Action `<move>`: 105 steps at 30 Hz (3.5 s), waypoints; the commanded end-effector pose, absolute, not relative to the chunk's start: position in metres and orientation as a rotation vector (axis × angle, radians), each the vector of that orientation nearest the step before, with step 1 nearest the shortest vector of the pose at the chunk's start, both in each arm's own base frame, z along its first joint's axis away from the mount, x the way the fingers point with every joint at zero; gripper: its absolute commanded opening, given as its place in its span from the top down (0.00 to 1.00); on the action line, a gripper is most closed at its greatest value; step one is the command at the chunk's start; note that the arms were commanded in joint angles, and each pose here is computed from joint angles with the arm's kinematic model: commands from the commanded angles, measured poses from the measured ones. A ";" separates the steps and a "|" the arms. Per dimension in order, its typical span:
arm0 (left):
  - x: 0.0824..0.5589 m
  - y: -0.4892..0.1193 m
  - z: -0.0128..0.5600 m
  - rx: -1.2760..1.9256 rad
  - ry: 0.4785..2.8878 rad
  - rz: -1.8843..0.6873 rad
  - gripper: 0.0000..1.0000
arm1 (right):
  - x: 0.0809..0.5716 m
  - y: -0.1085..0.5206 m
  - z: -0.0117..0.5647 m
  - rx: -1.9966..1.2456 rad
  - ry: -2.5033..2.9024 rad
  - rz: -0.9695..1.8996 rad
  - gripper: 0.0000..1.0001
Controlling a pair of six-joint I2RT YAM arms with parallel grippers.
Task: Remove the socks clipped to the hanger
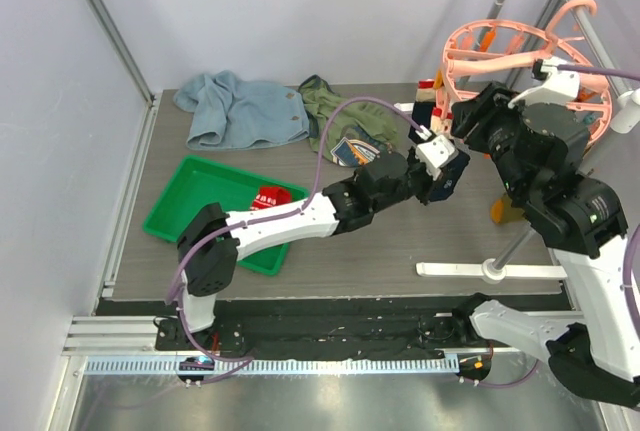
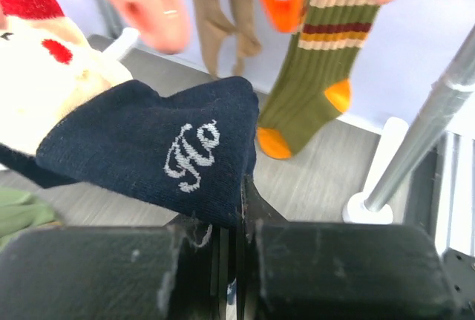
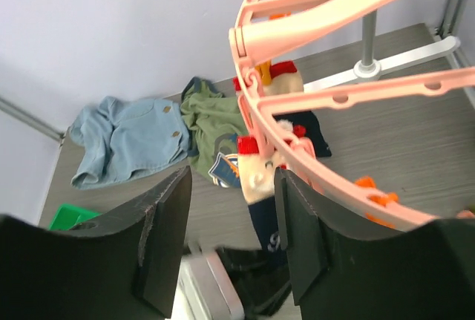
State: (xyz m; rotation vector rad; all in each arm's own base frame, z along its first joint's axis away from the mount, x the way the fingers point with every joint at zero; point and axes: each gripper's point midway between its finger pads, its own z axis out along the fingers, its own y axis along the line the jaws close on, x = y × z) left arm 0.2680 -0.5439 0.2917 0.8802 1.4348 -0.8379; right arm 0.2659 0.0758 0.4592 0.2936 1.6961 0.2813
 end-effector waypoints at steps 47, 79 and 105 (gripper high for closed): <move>0.213 -0.553 0.324 0.853 1.195 -0.240 1.00 | 0.280 0.035 0.412 0.366 1.878 -0.171 0.49; 0.213 -0.548 0.332 0.850 1.186 -0.214 1.00 | 0.299 0.033 0.400 0.376 1.862 -0.320 0.90; 0.260 -0.371 0.260 0.426 1.776 -0.404 1.00 | 0.273 0.065 0.415 0.265 1.848 0.055 0.46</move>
